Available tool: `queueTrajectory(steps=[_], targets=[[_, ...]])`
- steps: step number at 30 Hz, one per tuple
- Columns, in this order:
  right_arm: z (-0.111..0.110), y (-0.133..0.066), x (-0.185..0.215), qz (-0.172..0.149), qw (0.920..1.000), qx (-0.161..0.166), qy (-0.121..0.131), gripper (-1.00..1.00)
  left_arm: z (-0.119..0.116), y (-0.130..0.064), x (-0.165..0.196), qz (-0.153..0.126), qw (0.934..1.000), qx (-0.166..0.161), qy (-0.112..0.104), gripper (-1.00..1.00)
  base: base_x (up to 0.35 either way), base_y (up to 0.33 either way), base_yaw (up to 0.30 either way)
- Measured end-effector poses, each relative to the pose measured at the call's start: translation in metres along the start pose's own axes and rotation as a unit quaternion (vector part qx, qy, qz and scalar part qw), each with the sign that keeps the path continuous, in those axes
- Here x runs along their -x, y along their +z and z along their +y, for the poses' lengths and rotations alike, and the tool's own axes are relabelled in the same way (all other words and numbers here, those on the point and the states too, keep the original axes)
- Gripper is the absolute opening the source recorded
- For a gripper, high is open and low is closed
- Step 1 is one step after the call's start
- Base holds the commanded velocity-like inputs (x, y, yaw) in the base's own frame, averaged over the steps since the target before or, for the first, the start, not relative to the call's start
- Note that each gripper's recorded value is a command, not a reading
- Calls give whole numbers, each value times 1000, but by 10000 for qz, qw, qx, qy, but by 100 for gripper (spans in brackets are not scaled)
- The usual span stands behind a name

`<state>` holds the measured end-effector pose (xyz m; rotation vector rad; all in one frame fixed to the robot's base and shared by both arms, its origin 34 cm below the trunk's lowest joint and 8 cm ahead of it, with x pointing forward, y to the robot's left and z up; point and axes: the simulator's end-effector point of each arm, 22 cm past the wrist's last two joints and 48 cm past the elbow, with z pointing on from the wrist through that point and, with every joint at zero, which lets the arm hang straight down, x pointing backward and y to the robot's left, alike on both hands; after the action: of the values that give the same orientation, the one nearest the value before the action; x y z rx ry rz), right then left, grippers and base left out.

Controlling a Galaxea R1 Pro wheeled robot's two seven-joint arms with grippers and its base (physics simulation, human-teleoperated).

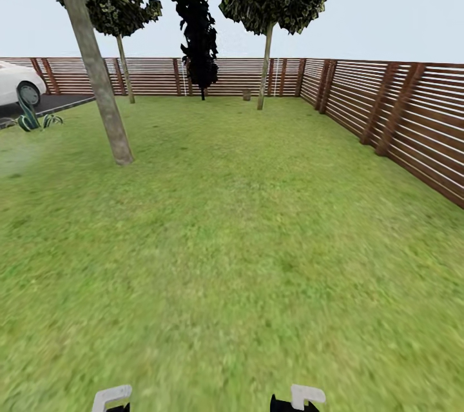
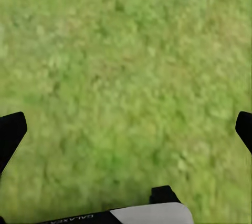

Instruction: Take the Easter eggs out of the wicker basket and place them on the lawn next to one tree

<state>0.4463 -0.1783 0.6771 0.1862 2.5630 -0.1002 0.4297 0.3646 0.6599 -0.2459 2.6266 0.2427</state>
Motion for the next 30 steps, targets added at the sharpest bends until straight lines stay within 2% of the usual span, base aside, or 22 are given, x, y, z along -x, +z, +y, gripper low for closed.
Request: queueTrajectory(steps=[30], targets=[[0,0,0,-8,10000,1,2,100,-1,0,0,0,10000,-6,2,100,322,0,0]])
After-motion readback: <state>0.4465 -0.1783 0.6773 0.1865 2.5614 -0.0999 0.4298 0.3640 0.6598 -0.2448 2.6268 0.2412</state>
